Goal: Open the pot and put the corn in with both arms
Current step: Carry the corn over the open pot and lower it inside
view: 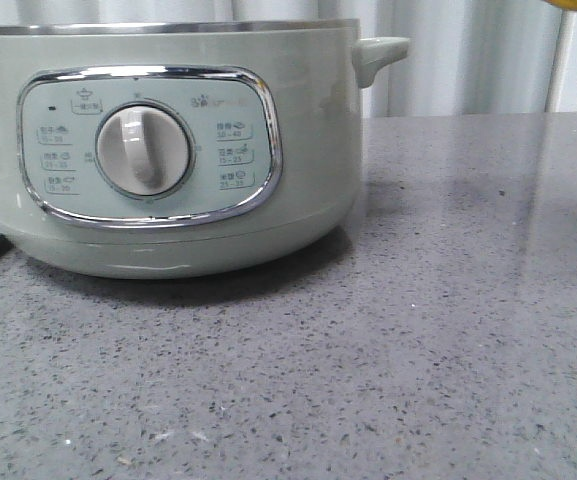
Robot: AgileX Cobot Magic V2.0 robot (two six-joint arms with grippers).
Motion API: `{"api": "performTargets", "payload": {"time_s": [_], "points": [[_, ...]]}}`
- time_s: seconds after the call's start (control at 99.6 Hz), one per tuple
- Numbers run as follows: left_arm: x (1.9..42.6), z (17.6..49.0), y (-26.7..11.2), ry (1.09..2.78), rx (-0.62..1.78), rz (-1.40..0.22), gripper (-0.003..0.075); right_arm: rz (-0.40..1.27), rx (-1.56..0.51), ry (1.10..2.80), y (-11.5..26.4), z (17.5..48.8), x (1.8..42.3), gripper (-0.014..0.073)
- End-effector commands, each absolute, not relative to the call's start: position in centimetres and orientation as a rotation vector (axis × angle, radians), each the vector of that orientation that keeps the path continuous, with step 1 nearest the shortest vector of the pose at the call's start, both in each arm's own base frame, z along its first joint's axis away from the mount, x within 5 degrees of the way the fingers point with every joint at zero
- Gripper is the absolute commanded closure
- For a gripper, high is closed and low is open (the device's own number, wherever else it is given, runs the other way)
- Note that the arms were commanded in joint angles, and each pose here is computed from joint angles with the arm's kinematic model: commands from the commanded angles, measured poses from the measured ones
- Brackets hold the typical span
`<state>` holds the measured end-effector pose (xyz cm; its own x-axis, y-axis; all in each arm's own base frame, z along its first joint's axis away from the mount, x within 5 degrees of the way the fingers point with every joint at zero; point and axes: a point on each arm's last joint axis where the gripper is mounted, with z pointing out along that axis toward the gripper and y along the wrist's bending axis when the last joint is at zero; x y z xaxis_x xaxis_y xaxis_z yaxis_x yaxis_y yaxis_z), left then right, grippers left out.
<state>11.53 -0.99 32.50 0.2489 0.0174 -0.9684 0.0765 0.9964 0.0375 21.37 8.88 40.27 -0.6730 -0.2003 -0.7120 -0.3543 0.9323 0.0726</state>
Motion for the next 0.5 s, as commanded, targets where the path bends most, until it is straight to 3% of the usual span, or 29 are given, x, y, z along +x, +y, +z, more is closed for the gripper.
{"api": "performTargets", "payload": {"time_s": [0.0, 0.241, 0.492], "points": [[11.2, 34.3, -0.9, 1.214, 0.069, -0.048, 0.0345, 0.332, -0.437, 2.202, 10.6, 42.5, 21.8, 0.0662], [11.2, 34.3, -0.9, 1.214, 0.069, -0.048, 0.0345, 0.427, -0.592, 2.131, 17.1, 43.9, 24.9, 0.0662], [11.2, 34.3, -0.9, 1.214, 0.069, -0.048, 0.0345, 0.443, -0.641, 2.167, 21.5, 42.6, 29.2, 0.0661]]}}
